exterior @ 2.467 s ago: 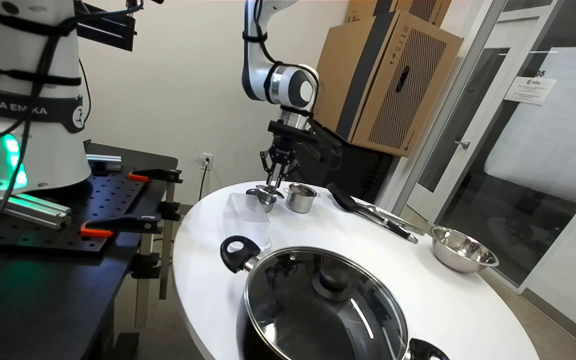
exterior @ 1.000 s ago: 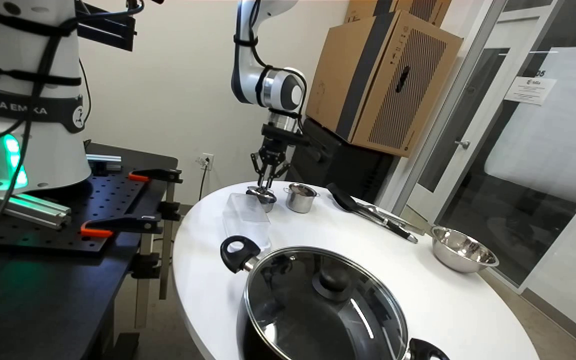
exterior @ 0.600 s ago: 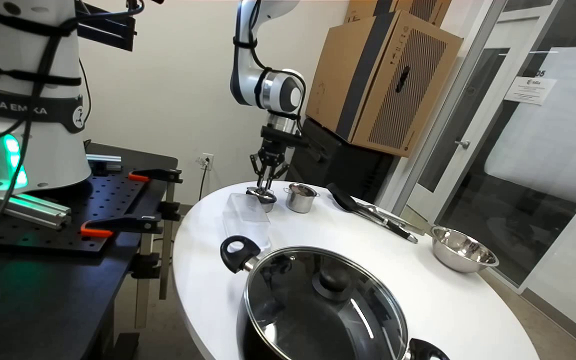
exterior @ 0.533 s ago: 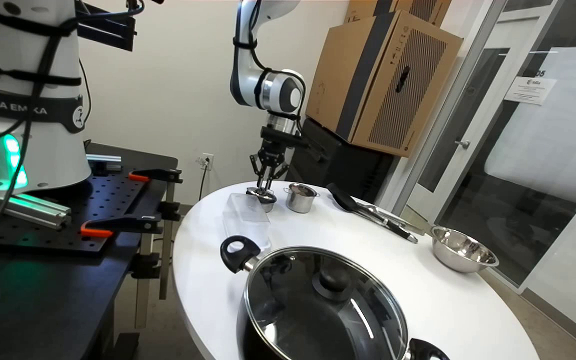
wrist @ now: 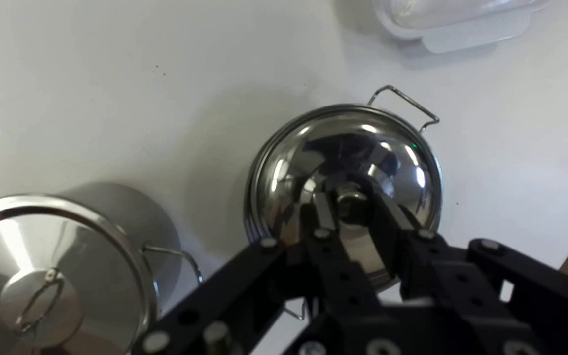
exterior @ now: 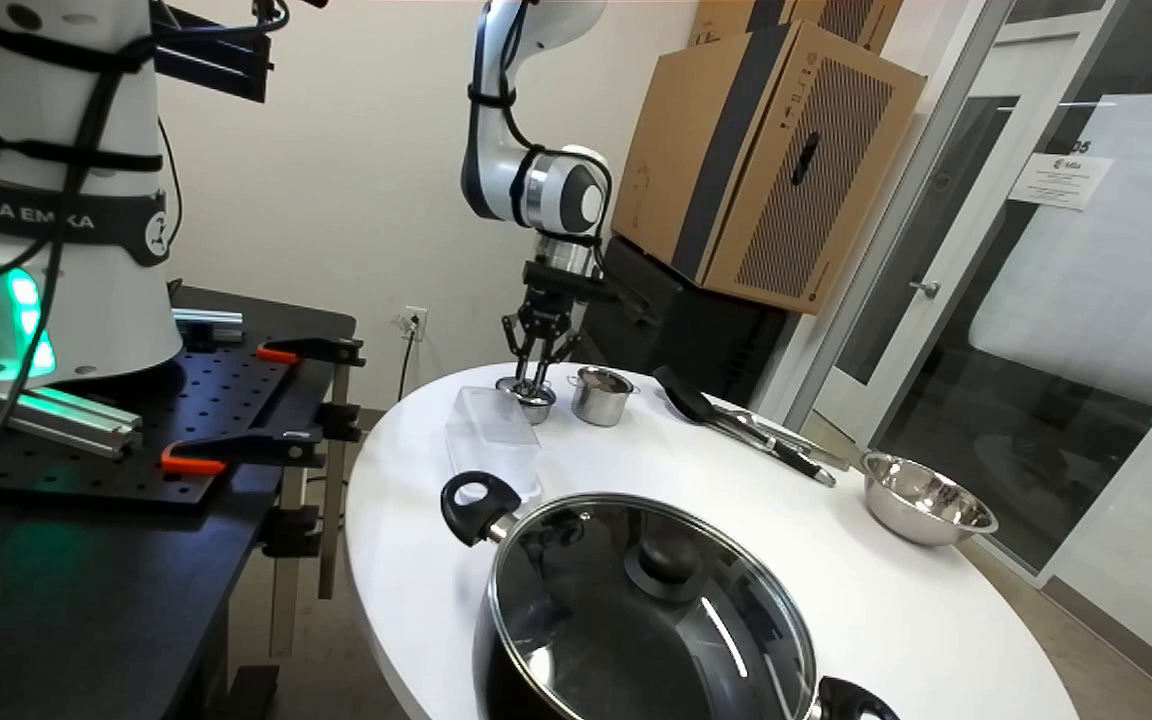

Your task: Pick up the silver lid from the table and put it on the small silver pot

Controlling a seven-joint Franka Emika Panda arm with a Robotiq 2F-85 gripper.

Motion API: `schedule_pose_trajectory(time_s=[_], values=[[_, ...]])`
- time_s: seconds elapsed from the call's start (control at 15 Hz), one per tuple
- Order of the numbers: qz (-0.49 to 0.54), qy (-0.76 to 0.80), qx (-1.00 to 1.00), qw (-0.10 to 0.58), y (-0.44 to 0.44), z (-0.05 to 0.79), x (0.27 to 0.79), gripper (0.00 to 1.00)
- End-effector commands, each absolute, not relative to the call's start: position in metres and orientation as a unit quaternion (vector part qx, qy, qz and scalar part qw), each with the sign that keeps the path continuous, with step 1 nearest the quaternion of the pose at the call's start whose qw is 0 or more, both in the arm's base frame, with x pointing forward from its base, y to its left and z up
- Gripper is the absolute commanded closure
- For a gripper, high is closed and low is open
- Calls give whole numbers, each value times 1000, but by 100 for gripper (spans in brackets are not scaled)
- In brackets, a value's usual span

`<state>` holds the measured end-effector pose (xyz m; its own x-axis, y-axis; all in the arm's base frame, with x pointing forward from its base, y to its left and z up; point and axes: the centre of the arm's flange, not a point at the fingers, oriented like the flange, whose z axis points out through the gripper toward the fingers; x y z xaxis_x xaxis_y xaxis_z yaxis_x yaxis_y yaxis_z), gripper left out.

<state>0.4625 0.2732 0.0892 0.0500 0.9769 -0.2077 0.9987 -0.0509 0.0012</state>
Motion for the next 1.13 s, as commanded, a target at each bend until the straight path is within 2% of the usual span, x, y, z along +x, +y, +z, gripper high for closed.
schedule_pose_trajectory(time_s=[0.0, 0.33, 0.4, 0.8, 1.07], values=[[-58, 687, 720, 82, 276, 85, 468, 42], [-51, 686, 721, 83, 277, 87, 472, 5], [-49, 684, 723, 84, 277, 88, 473, 1], [-31, 625, 776, 80, 264, 114, 503, 0], [-36, 647, 757, 78, 266, 104, 494, 0]])
